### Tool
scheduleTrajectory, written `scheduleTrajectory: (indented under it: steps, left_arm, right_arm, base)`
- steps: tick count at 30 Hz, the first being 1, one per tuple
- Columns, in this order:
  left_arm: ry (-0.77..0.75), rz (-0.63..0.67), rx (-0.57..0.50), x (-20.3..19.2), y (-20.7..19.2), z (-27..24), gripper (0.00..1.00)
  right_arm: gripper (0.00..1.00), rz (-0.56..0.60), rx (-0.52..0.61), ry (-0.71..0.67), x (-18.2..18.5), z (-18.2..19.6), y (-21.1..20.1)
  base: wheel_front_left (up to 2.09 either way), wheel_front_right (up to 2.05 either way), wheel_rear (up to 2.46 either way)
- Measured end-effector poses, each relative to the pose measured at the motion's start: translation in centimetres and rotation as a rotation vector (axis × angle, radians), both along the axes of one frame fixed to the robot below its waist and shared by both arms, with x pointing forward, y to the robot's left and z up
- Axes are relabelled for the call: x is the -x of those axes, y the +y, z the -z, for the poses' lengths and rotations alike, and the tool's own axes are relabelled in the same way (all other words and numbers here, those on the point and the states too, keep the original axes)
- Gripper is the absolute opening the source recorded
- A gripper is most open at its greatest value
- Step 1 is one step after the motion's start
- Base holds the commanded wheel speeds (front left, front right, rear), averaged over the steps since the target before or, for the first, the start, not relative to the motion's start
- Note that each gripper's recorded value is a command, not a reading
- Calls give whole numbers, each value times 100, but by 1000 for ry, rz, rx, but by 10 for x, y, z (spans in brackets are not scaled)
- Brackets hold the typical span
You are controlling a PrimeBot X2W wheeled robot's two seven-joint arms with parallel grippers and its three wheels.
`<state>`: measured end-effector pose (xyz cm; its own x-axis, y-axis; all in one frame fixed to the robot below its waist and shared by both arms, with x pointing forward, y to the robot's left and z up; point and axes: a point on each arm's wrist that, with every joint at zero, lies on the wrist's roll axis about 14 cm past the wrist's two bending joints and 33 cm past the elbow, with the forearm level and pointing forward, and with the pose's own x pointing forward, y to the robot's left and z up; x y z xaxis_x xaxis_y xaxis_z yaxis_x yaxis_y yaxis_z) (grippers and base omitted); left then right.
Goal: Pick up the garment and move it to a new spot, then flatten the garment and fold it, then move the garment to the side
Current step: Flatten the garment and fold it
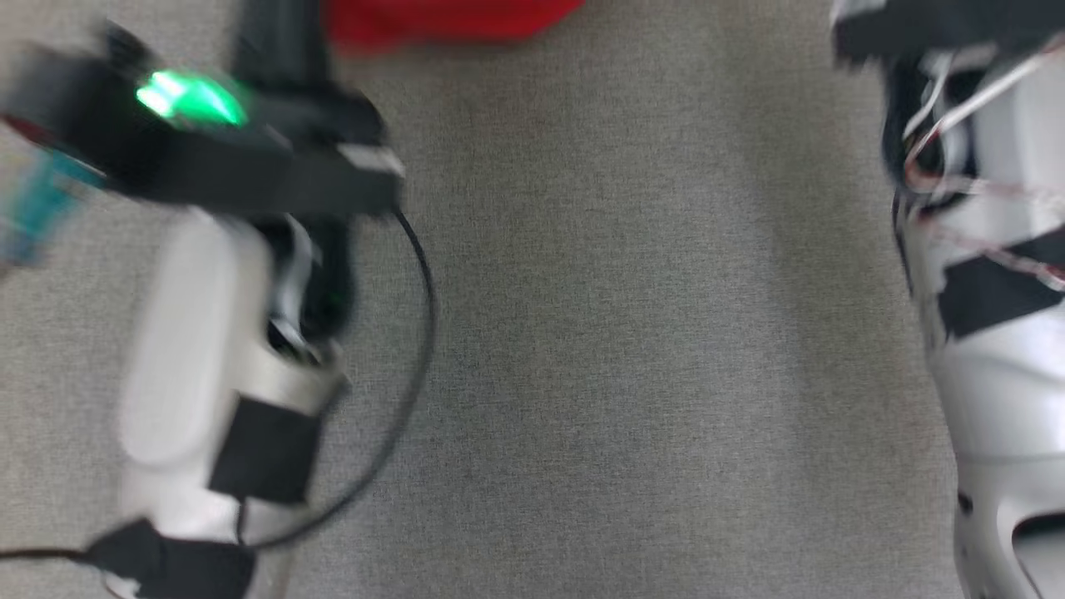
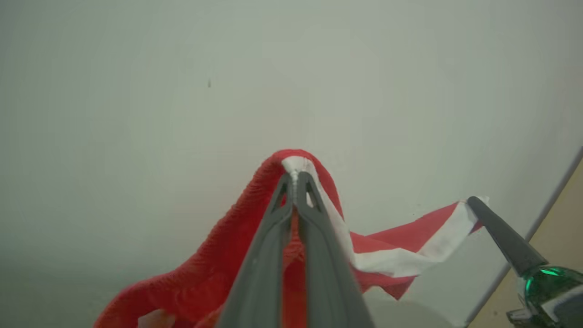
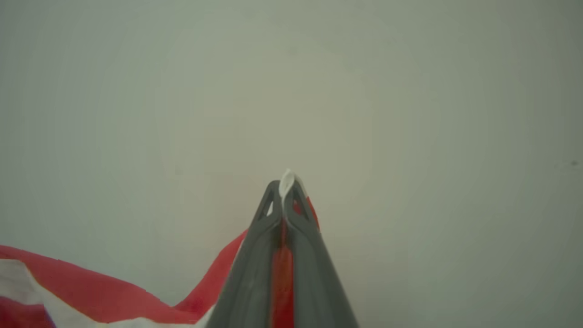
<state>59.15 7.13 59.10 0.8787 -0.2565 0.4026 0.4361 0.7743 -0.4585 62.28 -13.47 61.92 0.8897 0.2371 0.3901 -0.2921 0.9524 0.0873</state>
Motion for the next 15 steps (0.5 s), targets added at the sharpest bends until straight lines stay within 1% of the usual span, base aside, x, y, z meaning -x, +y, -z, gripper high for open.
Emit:
scheduleTrajectory:
  steps: [2, 4, 7, 15]
  left_arm:
    - [57, 22, -17, 11, -5, 21, 0]
    - [106, 17, -10, 20, 2, 38, 0]
    - [138, 14, -2, 32, 6, 48, 0]
    - [210, 34, 4, 93, 11, 66, 0]
  right_arm:
    - [0, -5, 8, 64, 7, 23, -3]
    - [0, -5, 12, 106, 16, 38, -8]
    - [0, -5, 14, 128, 27, 45, -12]
    - [0, 37, 57, 182, 77, 58, -43]
  base:
    - [0, 0, 0]
    - [0, 0, 0]
    - [0, 0, 0]
    - [0, 0, 0]
